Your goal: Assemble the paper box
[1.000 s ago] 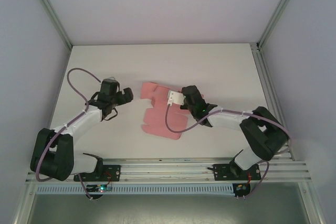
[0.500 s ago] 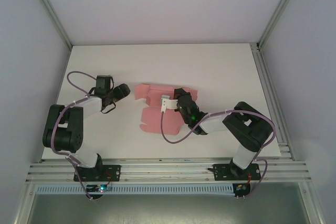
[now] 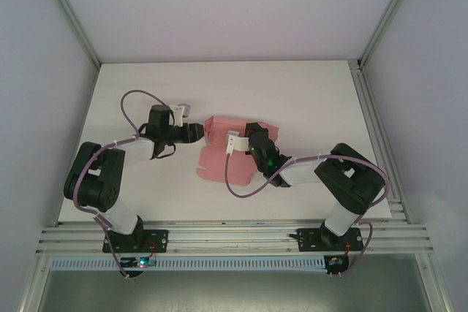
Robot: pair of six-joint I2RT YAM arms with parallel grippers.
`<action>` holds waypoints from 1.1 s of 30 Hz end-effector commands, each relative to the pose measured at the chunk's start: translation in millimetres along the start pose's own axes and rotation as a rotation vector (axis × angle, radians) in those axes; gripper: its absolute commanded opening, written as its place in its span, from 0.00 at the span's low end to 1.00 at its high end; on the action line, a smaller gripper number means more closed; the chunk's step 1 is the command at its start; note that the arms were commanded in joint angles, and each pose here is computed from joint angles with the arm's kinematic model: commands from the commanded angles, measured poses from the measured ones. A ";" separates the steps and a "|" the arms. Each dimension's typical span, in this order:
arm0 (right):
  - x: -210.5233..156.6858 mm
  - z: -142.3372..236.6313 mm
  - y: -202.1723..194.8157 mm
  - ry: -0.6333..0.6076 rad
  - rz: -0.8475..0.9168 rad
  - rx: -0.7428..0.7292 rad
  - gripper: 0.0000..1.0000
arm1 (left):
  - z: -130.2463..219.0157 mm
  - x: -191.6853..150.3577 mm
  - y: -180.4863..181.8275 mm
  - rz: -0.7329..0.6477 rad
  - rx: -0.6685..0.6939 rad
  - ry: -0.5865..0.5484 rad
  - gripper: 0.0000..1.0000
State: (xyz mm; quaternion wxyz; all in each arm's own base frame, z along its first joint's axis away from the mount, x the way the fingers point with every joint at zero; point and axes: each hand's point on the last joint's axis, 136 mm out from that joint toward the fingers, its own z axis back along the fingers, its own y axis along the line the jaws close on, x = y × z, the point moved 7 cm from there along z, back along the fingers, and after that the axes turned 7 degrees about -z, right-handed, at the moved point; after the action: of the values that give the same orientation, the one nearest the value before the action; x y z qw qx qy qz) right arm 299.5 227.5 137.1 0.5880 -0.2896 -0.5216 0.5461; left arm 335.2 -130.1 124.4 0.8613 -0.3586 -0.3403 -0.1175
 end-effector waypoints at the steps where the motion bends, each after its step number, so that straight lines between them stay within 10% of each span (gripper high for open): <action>1: -0.1 7.7 1.5 0.008 -0.029 0.028 0.00 | -0.3 0.6 -22.3 -0.152 -0.066 -0.032 0.49; 15: 1.7 25.6 18.2 0.019 0.004 0.105 0.00 | -22.3 -10.7 -21.8 -0.226 0.182 -0.038 0.46; 33: 2.8 37.0 58.3 0.118 0.149 0.115 0.00 | -40.3 -13.7 -43.1 -0.307 0.141 -0.205 0.33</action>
State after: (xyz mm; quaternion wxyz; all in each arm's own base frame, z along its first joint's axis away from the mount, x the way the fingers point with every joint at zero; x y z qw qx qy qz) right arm 258.1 238.3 127.6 0.5949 -0.3346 -0.4912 0.5411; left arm 317.0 -182.2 103.2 0.8483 -0.2613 -0.4170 -0.1954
